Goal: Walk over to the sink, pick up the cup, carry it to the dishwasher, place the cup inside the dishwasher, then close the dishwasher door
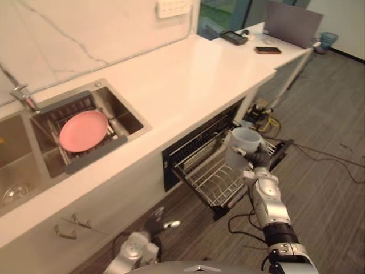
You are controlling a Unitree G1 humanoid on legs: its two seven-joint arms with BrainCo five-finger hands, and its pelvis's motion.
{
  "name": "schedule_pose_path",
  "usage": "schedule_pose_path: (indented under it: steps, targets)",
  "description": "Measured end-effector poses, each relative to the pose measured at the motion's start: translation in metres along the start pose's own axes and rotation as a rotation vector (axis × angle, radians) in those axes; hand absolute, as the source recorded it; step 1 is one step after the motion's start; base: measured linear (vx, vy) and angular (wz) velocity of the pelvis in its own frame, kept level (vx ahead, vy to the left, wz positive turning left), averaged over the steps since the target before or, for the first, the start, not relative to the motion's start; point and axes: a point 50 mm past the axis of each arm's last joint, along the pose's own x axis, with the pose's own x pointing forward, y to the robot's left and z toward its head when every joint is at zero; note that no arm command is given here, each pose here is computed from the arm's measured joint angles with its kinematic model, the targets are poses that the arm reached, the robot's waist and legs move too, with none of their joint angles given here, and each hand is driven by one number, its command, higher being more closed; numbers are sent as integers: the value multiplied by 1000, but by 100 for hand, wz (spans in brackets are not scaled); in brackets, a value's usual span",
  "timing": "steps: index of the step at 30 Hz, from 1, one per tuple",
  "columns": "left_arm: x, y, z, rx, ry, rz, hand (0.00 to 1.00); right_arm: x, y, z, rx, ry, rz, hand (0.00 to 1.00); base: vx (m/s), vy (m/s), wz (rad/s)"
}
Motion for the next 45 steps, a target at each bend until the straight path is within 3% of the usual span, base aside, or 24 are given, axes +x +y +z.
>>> schedule_pose_path:
  steps: [3, 5, 9, 12, 17, 31, 32, 37, 42, 45]
  targets:
    - [-1, 41, -21, -16, 97, 197, 0, 11, 0, -13, -84, 98, -63, 100, 24, -1, 32]
    - [-8, 57, -36, 70, 157, 235, 0, 23, 4, 0, -190, 68, -85, 100, 13, 7, 6]
    - [-27, 59, -79, 97, 319, 231, 0, 56, -17, 43, -449, -16, -137, 100, -20, 27, 8]
    - [-30, 56, -84, 63, 327, 213, 0, 73, -39, 80, -525, -71, -210, 100, -67, 29, 31]
    - [-29, 54, -81, -8, 276, 208, 0, 83, -37, 107, -564, -115, -194, 100, -56, -30, 19]
    - [-30, 39, -91, -26, 290, 146, 0, 90, -62, 100, -610, 55, -180, 100, -3, -105, 16]
    - [-30, 39, -90, -23, 286, 145, 0, 90, -63, 98, -611, 68, -182, 0, 49, -145, 26]
    - [-22, 32, -82, -21, 256, 136, 0, 90, -66, 91, -552, 128, -154, 0, -7, -144, 16]
    - [-21, 30, -80, 16, 250, 133, 0, 91, -50, 88, -283, 150, -20, 0, -52, -141, 0]
    - [-19, 30, -78, 30, 246, 131, 0, 91, -42, 86, -201, 148, 28, 0, -35, -102, 0]
